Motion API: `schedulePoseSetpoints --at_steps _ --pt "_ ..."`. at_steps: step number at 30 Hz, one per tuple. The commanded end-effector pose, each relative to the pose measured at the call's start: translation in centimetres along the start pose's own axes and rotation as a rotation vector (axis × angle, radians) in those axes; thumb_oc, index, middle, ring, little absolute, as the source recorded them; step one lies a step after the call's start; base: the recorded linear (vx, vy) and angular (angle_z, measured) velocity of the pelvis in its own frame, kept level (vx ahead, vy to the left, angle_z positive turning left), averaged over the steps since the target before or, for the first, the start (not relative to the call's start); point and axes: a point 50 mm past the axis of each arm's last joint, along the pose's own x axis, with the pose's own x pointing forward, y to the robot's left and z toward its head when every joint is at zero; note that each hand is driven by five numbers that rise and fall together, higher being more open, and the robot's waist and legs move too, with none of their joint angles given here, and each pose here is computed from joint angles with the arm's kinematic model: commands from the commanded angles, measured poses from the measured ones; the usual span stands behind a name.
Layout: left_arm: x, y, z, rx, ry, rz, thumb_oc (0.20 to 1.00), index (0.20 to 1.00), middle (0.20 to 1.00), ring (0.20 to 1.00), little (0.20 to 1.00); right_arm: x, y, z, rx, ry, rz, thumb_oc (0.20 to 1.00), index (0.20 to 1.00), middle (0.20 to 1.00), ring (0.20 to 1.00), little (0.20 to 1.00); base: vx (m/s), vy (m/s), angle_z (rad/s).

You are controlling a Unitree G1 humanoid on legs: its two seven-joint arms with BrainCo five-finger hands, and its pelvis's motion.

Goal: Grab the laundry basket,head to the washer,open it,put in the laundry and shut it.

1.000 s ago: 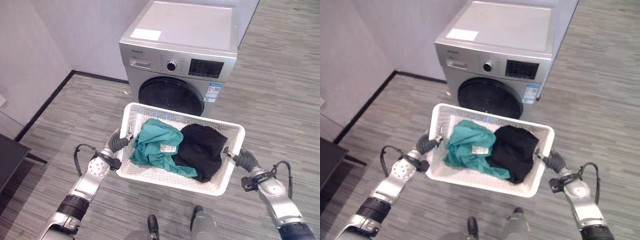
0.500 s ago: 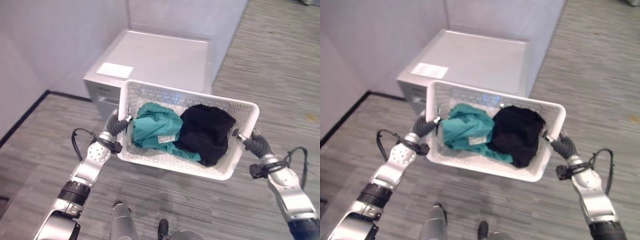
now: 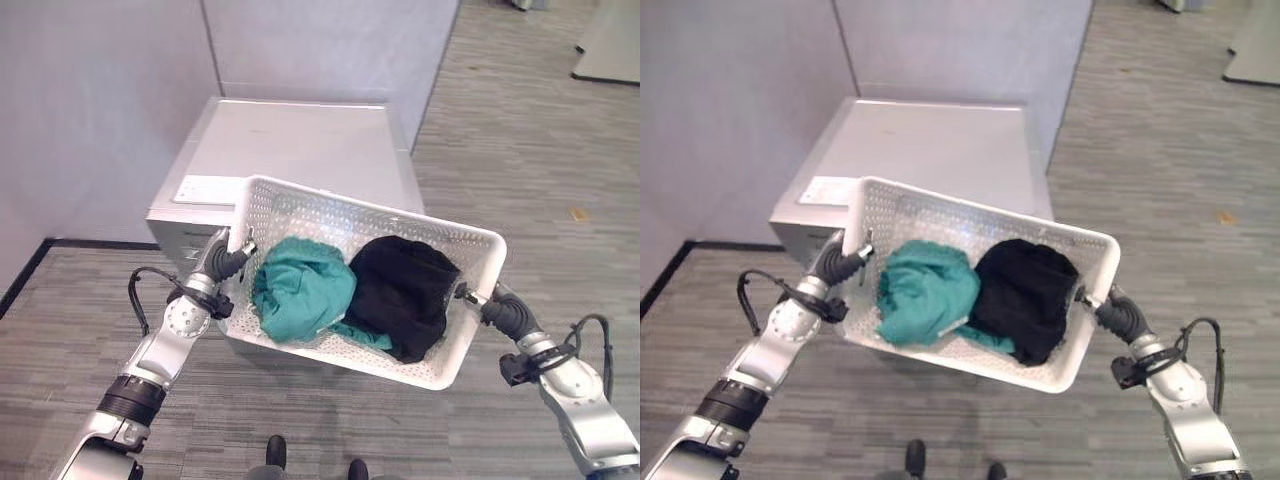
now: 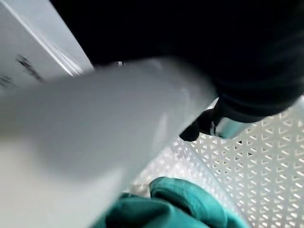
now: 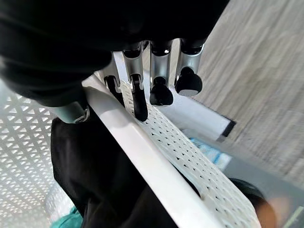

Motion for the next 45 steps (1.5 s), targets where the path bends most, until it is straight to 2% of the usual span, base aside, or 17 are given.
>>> schedulePoseSetpoints --at_steps 1,6,9,12,16,19,26,35,45 --pt "1.8 5.0 0.4 0.035 -0.002 0.188 0.200 0.200 0.200 0.200 0.200 1.4 -3.8 6.3 0.036 -0.341 -0.132 0.200 0.200 0.200 0.200 0.200 0.01 -0.084 0.11" --pt "3.9 5.2 3.0 0.055 -0.084 0.165 0.200 0.200 0.200 0.200 0.200 3.1 -6.2 7.1 0.018 -0.313 -0.159 0.200 0.200 0.200 0.200 0.200 0.02 -0.057 0.27" --pt "5.8 6.7 5.3 0.079 -0.137 0.188 0.200 0.200 0.200 0.200 0.200 4.6 -8.8 8.9 -0.040 -0.303 -0.196 0.200 0.200 0.200 0.200 0.200 0.03 -0.051 0.25" --pt "7.5 8.4 7.7 0.111 -0.183 0.217 0.200 0.200 0.200 0.200 0.200 6.1 -9.6 11.4 -0.081 -0.336 -0.189 0.200 0.200 0.200 0.200 0.200 -0.04 0.010 0.05" --pt "9.4 7.2 10.1 0.098 -0.230 0.182 0.200 0.200 0.200 0.200 0.200 5.3 -11.0 10.1 -0.124 -0.271 -0.268 0.200 0.200 0.200 0.200 0.200 0.09 0.240 0.72" --pt "10.0 6.1 9.8 0.112 -0.206 0.123 0.200 0.200 0.200 0.200 0.200 7.2 -8.9 7.0 -0.041 -0.154 -0.233 0.200 0.200 0.200 0.200 0.200 0.37 0.605 0.50" --pt "10.0 7.0 7.7 0.128 -0.111 0.117 0.200 0.200 0.200 0.200 0.200 11.5 -6.9 8.2 -0.016 -0.098 -0.181 0.200 0.200 0.200 0.200 0.200 0.16 0.165 -0.46" --pt "10.7 10.5 7.9 0.191 -0.068 0.193 0.200 0.200 0.200 0.200 0.200 13.9 -9.9 12.0 -0.103 -0.042 -0.239 0.200 0.200 0.200 0.200 0.200 0.23 -0.089 -0.07" --pt "12.0 10.0 10.4 0.173 -0.116 0.178 0.200 0.200 0.200 0.200 0.200 13.2 -10.3 13.5 -0.179 -0.102 -0.221 0.200 0.200 0.200 0.200 0.200 0.23 -0.148 0.45"
